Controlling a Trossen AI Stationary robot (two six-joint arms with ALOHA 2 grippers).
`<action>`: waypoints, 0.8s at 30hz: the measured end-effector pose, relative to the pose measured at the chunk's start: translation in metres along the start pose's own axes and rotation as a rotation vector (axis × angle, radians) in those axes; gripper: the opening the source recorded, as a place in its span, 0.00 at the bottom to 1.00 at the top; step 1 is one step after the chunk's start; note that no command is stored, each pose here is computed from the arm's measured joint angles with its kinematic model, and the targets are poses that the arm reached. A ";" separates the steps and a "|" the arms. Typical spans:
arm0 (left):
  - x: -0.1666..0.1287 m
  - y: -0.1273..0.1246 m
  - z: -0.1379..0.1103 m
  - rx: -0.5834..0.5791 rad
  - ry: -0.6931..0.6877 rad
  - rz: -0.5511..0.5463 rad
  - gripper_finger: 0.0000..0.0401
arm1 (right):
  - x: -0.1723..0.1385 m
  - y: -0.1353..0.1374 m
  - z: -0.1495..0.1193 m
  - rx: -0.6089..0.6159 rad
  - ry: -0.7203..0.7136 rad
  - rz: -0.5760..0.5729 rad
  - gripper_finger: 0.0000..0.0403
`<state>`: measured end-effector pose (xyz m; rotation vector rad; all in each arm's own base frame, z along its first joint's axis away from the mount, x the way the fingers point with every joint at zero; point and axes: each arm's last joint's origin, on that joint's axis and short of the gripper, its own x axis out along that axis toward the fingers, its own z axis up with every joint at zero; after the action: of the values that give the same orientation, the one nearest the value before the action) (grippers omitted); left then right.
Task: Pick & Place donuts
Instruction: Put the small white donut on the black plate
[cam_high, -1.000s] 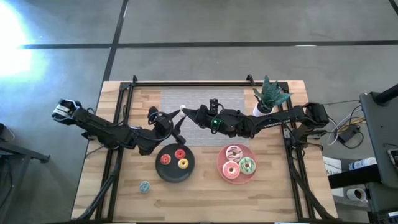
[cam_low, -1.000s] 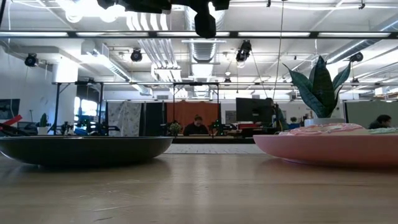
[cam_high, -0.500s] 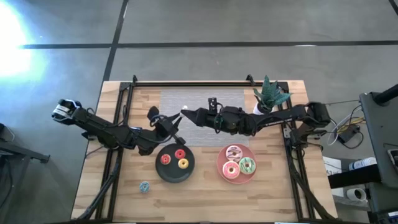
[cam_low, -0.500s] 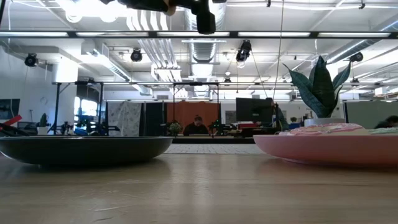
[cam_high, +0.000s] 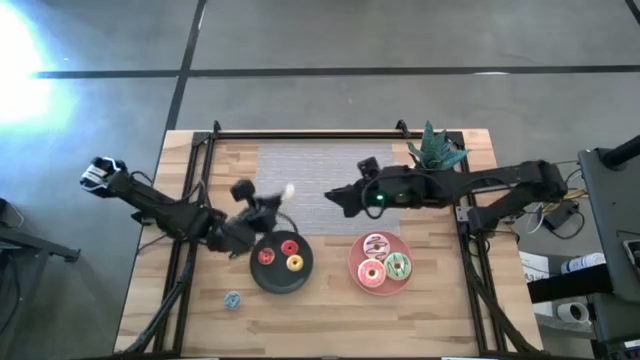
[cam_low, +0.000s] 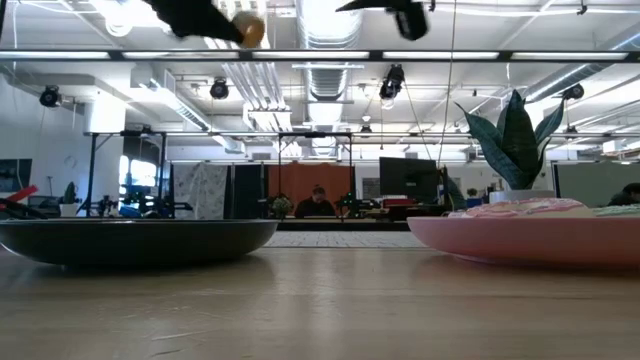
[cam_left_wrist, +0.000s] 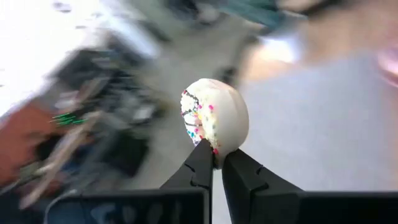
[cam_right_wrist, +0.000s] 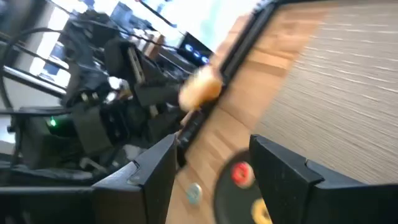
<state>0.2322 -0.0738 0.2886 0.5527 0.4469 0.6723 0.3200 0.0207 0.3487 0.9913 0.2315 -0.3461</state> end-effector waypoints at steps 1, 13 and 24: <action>-0.005 -0.004 -0.005 0.024 0.021 -0.072 0.00 | -0.007 -0.001 0.002 -0.004 0.005 -0.017 0.48; -0.050 -0.082 -0.056 0.116 0.267 -0.722 0.00 | -0.025 -0.010 0.003 -0.033 -0.038 -0.136 0.48; -0.039 -0.129 -0.064 0.217 0.252 -0.791 0.00 | -0.012 -0.015 -0.004 -0.033 -0.011 -0.162 0.48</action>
<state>0.2284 -0.1638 0.1692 0.4440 0.9173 -0.0730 0.3030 0.0185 0.3395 0.9399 0.3079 -0.4940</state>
